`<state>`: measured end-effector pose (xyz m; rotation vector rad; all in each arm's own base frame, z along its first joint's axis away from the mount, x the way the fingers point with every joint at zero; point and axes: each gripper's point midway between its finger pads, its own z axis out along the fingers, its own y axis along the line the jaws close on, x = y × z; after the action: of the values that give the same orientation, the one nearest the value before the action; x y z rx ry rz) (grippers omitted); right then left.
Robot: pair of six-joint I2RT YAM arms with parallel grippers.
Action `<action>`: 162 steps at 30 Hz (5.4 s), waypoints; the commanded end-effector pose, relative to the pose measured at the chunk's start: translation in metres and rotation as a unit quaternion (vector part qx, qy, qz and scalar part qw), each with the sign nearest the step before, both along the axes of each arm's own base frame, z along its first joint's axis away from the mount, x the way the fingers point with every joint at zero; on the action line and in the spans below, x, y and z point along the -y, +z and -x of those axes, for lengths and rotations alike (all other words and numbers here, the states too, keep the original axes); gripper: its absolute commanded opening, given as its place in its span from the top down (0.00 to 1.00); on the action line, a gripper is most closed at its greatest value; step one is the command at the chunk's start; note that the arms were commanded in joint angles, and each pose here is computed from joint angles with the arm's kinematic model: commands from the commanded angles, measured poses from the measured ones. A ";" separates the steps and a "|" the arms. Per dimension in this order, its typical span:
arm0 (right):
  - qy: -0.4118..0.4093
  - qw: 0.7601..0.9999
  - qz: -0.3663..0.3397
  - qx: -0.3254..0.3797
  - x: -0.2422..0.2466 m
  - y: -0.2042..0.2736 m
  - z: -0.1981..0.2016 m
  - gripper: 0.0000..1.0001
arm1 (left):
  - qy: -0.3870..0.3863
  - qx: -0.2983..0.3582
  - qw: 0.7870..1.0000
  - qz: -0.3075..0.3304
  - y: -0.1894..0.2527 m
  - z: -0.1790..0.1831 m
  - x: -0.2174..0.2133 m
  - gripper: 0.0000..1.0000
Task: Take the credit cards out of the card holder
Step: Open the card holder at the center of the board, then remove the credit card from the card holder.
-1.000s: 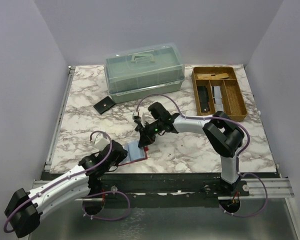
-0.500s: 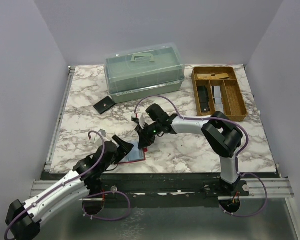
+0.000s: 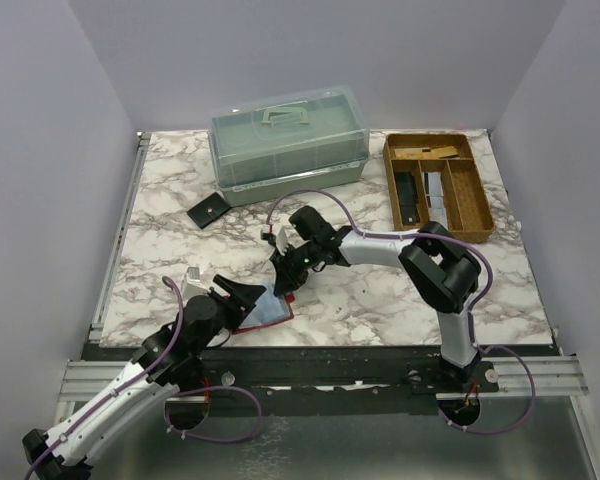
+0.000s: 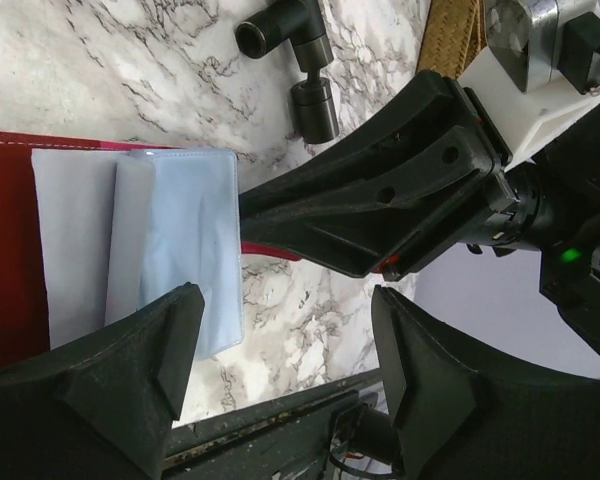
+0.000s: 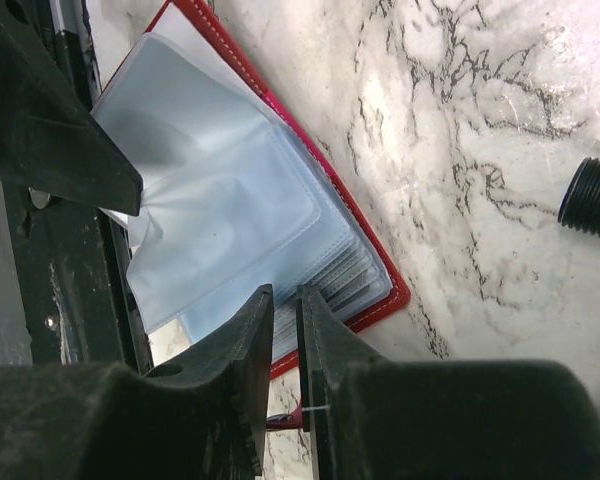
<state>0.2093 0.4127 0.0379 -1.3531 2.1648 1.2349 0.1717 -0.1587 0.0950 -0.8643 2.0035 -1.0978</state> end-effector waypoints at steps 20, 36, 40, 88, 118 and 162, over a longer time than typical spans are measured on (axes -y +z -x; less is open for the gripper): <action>-0.018 0.995 0.096 0.011 0.010 -0.054 -0.005 0.78 | 0.021 -0.063 0.991 -0.120 0.002 0.008 -0.029 0.02; -0.002 0.997 0.081 0.006 0.003 -0.043 0.002 0.76 | 0.029 -0.019 0.984 -0.173 0.053 -0.007 -0.036 0.31; -0.002 0.997 0.076 0.000 0.001 -0.038 0.003 0.76 | 0.000 0.026 0.991 -0.133 0.082 -0.015 -0.015 0.38; -0.056 0.996 0.068 0.013 0.012 -0.015 -0.017 0.80 | 0.029 -0.195 0.949 -0.248 -0.085 0.006 -0.032 0.70; 0.018 0.997 0.072 0.014 0.001 -0.020 0.020 0.69 | 0.016 -0.167 0.972 -0.167 -0.062 0.008 -0.023 0.47; -0.008 0.995 -0.021 -0.102 0.007 0.022 0.010 0.62 | -0.022 -0.158 0.972 -0.175 -0.079 0.016 -0.020 0.61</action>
<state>0.1931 0.4103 0.0463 -1.2213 2.3194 1.4546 0.1735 -0.1542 0.0378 -0.8335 2.3231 -0.7161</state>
